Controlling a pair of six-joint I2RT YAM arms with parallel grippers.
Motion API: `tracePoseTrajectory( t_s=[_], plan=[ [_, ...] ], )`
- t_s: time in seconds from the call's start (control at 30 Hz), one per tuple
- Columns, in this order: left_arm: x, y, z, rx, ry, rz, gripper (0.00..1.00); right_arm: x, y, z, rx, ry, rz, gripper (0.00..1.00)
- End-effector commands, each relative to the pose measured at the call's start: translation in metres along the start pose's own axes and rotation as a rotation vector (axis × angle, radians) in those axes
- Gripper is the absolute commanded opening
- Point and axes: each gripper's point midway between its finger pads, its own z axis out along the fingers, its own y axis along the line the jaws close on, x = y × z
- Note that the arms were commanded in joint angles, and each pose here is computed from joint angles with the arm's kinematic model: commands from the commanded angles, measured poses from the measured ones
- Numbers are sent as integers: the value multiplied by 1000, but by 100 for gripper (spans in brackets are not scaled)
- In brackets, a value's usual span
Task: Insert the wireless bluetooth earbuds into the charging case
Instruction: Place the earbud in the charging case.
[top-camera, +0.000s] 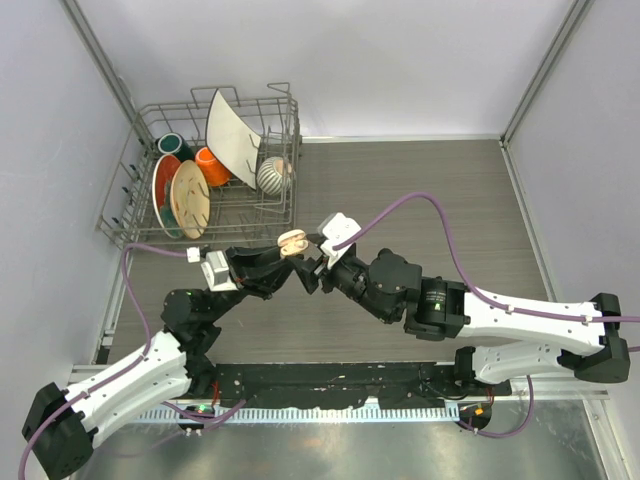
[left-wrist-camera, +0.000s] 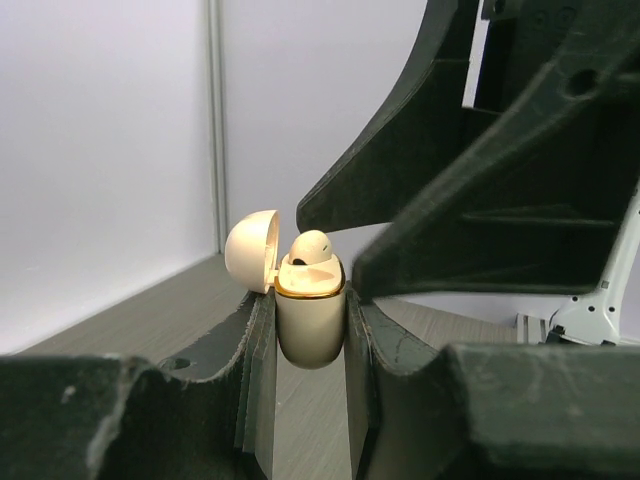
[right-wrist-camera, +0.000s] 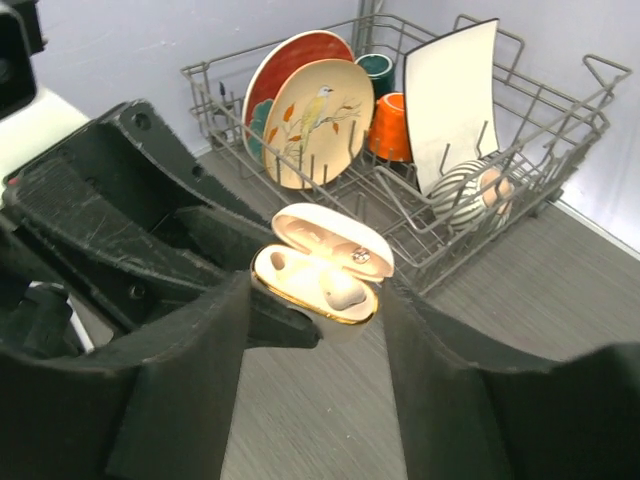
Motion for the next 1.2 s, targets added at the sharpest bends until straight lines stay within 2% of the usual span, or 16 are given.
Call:
tracePoseTrajectory(
  t_s=[0.0, 0.03, 0.13, 0.3, 0.4, 0.47, 0.5, 0.57, 0.6, 0.63, 0.7, 0.73, 0.83, 1.0, 1.07, 1.17],
  plan=[
    [-33, 0, 2, -4, -122, 47, 0, -34, 13, -12, -80, -73, 137, 66],
    [-30, 0, 1, -6, -116, 47, 0, -43, 15, -14, -103, -108, 154, 73],
    [-29, 1, -1, -10, -117, 47, 0, -73, 2, -30, -90, -198, 230, 80],
    [-28, 2, -6, -21, -119, 60, 0, -108, -44, -57, 57, -300, 352, 93],
    [-29, 1, -8, -18, -123, 74, 0, -113, -53, -61, 89, -270, 393, 95],
    [-32, 0, -8, -12, -132, 83, 0, -91, -50, -50, 131, -161, 415, 95],
    [-32, -2, -8, 2, -131, 92, 0, -98, -54, -49, 150, -149, 440, 95],
    [-35, -4, -8, 12, -143, 110, 0, -71, -61, -35, 165, -22, 437, 95],
    [-36, -5, -8, 18, -146, 115, 0, -67, -38, -26, 31, 39, 534, 95],
    [-37, -7, -8, 28, -147, 132, 0, -53, -61, -16, 62, 81, 594, 95],
    [-41, -8, -8, 35, -158, 150, 0, -35, -52, -9, -42, 154, 745, 93],
    [-43, -10, -8, 43, -162, 158, 0, -42, -37, -12, -173, 161, 790, 93],
    [-46, -10, -7, 47, -157, 178, 0, -39, -26, -12, -279, 170, 895, 93],
    [-43, -6, -6, 33, -143, 196, 0, -34, -2, -15, -424, 185, 991, 91],
    [-43, -4, -5, 21, -144, 197, 0, -46, 5, -18, -495, 148, 1027, 90],
    [-42, -3, -6, 16, -140, 200, 0, -43, 9, -17, -529, 146, 1061, 90]
  ],
)
